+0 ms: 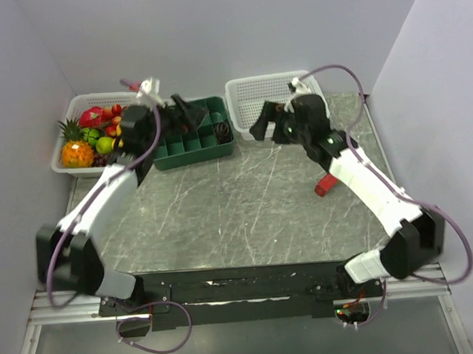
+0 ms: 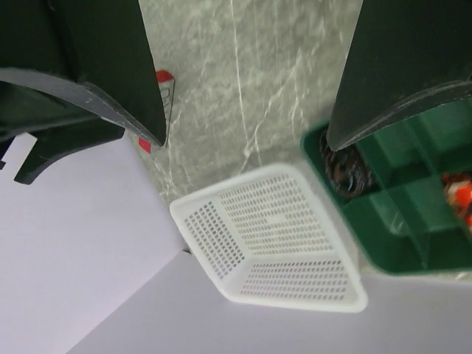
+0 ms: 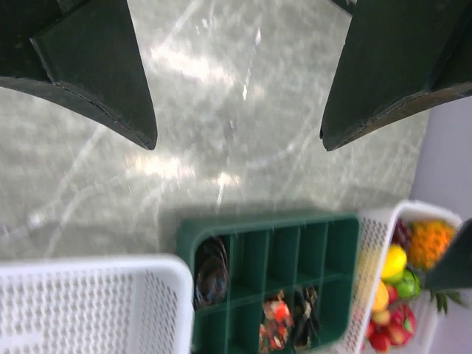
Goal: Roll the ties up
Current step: Reset both arms
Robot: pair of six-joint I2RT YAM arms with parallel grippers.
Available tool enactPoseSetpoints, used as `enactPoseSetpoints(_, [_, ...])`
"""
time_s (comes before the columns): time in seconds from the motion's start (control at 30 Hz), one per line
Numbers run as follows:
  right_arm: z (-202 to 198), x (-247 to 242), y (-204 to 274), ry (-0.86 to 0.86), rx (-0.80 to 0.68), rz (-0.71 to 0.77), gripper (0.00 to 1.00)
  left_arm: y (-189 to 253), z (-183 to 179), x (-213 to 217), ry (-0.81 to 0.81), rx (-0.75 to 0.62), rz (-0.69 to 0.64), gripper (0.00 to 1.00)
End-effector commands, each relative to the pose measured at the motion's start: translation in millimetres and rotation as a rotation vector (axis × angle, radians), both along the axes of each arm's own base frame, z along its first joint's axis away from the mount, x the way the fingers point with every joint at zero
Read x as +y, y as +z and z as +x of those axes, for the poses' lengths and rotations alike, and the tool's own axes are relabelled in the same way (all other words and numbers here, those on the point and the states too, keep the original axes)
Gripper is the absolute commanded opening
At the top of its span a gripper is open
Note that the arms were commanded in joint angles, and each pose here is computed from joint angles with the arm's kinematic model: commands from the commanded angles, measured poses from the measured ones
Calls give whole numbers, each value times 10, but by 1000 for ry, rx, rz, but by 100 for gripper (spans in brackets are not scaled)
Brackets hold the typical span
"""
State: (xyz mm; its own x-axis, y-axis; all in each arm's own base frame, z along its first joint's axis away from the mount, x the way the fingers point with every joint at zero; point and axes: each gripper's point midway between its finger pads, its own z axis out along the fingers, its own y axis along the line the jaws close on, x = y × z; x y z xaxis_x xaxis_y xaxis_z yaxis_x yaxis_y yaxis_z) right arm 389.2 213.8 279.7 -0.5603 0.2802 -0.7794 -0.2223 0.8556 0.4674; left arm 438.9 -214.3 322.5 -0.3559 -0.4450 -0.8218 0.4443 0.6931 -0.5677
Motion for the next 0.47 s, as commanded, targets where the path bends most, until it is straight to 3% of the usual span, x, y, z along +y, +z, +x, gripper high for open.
enactPoseSetpoints(0.0, [-370,-209,-149,-23,-16,-23,99,-84,-543,329,102,4,22,96])
enactPoseSetpoints(0.07, [-553,-323,-130,-47,-40,-17,99,-353,-735,539,187,77,55,96])
enactPoseSetpoints(0.1, [-661,-387,-348,-52,-3,-39,99,-248,-894,649,222,54,40,96])
enactPoseSetpoints(0.2, [-883,-588,-522,-86,-15,-72,99,-467,-1203,869,291,112,54,96])
enactPoseSetpoints(0.43, [-1076,-938,-378,-184,-117,-119,99,-851,-1509,1117,363,110,86,96])
